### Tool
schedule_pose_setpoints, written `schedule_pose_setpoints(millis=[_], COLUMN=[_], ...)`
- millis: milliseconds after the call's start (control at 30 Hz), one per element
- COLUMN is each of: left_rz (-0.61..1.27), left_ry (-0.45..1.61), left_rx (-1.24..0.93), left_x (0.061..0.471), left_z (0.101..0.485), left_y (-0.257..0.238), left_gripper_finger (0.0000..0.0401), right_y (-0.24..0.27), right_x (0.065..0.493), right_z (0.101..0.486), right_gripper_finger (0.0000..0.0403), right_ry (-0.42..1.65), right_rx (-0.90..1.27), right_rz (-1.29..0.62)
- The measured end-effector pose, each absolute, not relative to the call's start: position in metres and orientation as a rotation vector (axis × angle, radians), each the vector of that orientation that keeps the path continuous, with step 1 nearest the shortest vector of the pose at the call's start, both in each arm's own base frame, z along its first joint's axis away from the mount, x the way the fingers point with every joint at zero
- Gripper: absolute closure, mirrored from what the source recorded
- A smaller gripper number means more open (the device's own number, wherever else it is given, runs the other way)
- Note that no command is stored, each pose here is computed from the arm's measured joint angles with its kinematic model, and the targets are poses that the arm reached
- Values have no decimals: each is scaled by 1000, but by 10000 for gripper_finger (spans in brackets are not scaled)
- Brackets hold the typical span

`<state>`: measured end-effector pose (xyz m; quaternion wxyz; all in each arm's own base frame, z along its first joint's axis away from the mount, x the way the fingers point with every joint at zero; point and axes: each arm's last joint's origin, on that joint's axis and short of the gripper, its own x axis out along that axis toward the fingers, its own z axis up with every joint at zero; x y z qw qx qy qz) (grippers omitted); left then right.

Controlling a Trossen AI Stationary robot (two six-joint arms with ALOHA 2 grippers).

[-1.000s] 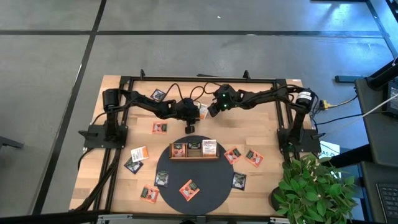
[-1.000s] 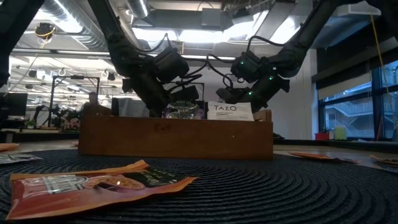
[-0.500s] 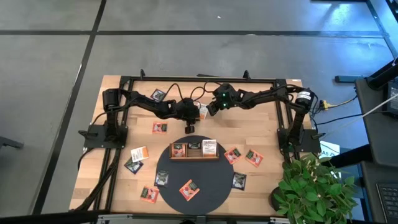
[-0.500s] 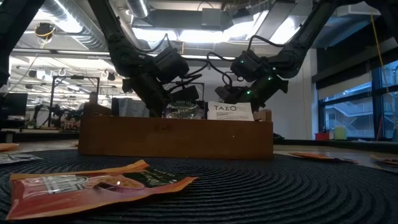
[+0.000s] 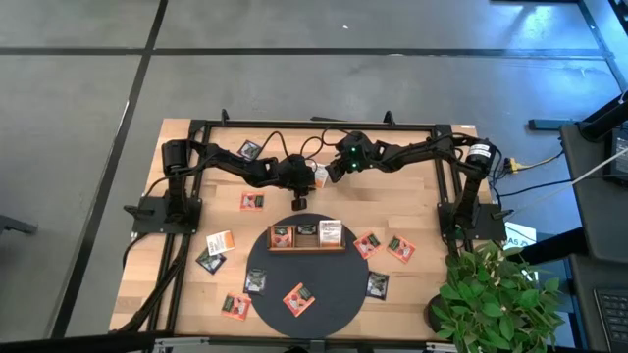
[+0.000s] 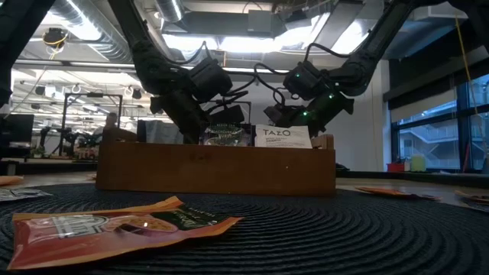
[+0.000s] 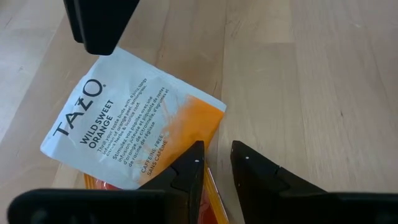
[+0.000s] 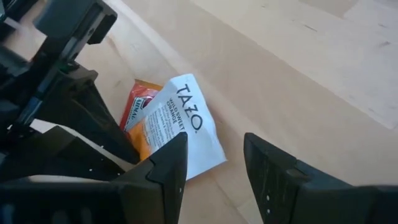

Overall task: Pick & Place Tea
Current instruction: Put the white tea bag into the right section of the wooden organizer

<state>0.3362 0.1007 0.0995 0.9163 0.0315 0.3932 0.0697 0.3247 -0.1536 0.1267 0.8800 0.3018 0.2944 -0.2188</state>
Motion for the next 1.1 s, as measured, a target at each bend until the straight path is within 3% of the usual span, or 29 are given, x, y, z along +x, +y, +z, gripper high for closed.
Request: schedule_pose_setpoints(millis=[667,833,1100], left_rz=[138,139,143], left_ry=[811,811,811], left_rx=[71,71,74], left_x=[336,336,336], left_z=[99,99,99], left_y=[101,101,101], left_gripper_finger=[320,322,324], right_y=[-156,-156,-155], right_x=[334,334,335], right_z=[97,97,97], right_gripper_finger=[248,288,388], right_ry=[590,592,594], right_rx=[760,743,669], right_rz=[-371,-353,-320])
